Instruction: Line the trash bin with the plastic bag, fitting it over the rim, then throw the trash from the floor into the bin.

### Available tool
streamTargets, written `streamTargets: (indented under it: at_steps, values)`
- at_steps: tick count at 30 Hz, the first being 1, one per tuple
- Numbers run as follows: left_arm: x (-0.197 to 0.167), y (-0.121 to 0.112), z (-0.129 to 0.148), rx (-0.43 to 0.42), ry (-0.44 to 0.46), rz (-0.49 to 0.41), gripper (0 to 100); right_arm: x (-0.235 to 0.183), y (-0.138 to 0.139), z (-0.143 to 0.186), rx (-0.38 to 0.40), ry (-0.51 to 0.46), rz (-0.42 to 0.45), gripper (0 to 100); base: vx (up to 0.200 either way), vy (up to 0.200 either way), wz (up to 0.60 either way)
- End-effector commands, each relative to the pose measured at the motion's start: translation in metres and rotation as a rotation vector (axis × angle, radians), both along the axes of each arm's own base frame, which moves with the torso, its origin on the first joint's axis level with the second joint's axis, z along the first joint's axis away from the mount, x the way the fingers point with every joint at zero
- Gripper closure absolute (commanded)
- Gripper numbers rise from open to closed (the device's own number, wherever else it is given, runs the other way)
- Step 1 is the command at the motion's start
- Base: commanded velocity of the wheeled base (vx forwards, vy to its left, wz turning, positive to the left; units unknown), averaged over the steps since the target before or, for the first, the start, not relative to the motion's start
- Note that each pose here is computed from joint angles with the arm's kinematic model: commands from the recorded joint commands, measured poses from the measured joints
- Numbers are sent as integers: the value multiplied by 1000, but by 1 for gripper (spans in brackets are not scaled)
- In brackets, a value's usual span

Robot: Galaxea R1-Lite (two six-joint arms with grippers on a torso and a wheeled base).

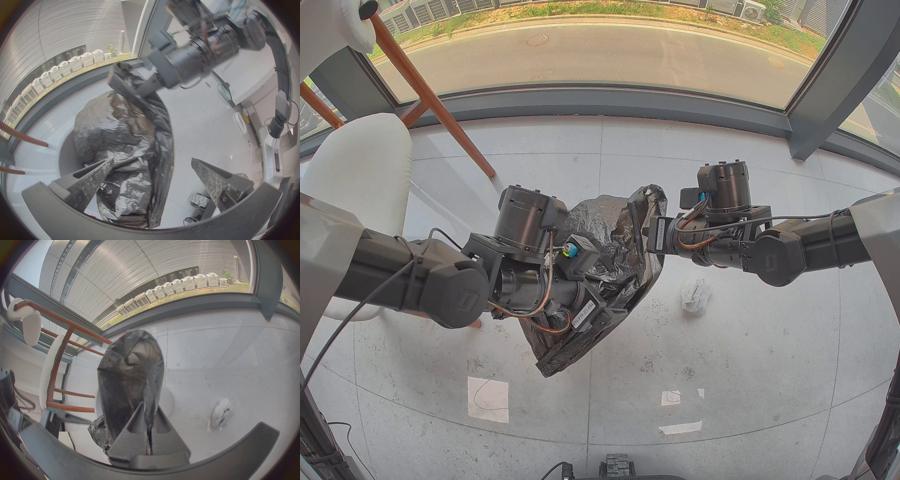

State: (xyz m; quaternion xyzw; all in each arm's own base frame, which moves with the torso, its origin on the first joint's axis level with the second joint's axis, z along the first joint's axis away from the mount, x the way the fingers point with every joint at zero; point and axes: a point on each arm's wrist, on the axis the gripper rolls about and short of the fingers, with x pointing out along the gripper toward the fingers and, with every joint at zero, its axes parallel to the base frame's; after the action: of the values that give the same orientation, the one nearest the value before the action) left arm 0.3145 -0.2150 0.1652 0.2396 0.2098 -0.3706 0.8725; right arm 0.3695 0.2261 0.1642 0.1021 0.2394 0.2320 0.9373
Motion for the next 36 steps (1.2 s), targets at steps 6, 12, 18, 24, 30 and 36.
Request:
streamTargets:
  at_steps: [6, 12, 18, 24, 30, 36]
  values:
    - [-3, -1, -8, 16, 24, 11, 0, -4, -5, -11, 6, -11, -3, 100, 0, 0, 0]
    - [-4, -22, -31, 49, 68, -32, 0, -3, -5, -8, 10, -45, 3, 100, 0, 0, 0]
    - [3, -29, -47, 84, 69, -9, 0, -3, -6, -7, 13, -48, 1, 100, 0, 0, 0]
    - [25, -24, -39, 47, -16, 64, 0, -5, -4, -9, 11, -44, 7, 100, 0, 0, 0]
    - [27, -21, -49, 57, 9, 74, 100, -4, -3, -10, 11, -44, 7, 100, 0, 0, 0]
    - [27, -21, -48, 51, 7, 75, 100, -4, -3, -8, 12, -47, 7, 100, 0, 0, 0]
